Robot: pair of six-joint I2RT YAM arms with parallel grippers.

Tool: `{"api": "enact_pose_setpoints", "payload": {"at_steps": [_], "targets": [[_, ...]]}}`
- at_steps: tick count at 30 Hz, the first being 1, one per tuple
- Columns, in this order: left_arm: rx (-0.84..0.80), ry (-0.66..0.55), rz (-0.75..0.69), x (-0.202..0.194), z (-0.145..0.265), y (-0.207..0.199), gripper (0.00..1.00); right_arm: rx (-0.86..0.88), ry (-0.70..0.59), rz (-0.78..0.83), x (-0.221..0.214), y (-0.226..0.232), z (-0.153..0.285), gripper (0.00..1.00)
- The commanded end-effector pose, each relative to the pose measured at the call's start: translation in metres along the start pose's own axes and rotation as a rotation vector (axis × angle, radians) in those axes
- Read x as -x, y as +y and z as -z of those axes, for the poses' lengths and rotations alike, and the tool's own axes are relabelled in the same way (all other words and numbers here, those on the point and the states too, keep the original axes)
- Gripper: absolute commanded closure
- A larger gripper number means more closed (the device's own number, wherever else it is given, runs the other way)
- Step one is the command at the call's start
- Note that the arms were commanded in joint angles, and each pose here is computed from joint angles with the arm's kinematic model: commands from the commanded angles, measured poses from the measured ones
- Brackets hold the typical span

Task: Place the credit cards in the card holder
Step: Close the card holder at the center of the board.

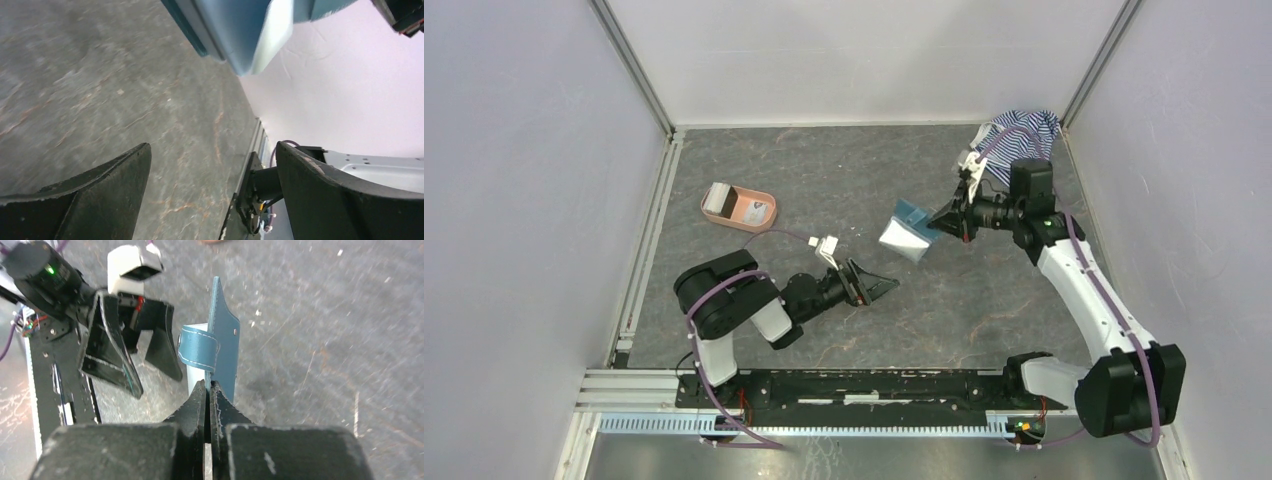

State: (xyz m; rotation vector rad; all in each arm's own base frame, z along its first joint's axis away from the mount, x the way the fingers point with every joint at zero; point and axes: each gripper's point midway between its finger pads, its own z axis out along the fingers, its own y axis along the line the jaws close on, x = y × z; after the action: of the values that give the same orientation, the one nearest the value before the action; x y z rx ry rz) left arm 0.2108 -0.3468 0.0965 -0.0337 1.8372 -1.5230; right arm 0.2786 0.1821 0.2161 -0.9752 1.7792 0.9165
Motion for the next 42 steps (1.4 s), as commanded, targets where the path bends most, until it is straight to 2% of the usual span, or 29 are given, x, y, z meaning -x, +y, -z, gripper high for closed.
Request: {"api": "enact_pose_setpoints", "payload": {"at_steps": [1,6,10,15,25,36,42], "targets": [[-0.341,-0.121,-0.145,0.041,-0.003,-0.090,0.00,0.019,-0.118,0.081,0.069,0.018,0.019,1.00],[-0.497,-0.145,-0.183,0.057,0.002,-0.141,0.00,0.027,-0.190,0.096,0.108,0.030,0.031,1.00],[-0.554,-0.187,-0.171,0.072,0.000,-0.164,0.00,0.058,-0.236,0.081,0.126,0.039,0.036,1.00],[-0.550,-0.261,-0.162,0.090,-0.005,-0.171,0.00,0.074,-0.273,0.057,0.146,0.048,0.043,1.00],[-0.581,-0.345,-0.260,0.119,-0.004,-0.184,0.00,0.143,-0.372,-0.003,0.193,0.074,0.061,1.00],[-0.753,-0.311,-0.411,0.124,0.006,-0.227,0.00,0.185,-0.399,-0.062,0.194,0.083,0.064,1.00],[-0.755,-0.368,-0.420,0.138,0.020,-0.235,0.00,0.180,-0.371,-0.110,0.172,0.074,0.055,1.00]]}}
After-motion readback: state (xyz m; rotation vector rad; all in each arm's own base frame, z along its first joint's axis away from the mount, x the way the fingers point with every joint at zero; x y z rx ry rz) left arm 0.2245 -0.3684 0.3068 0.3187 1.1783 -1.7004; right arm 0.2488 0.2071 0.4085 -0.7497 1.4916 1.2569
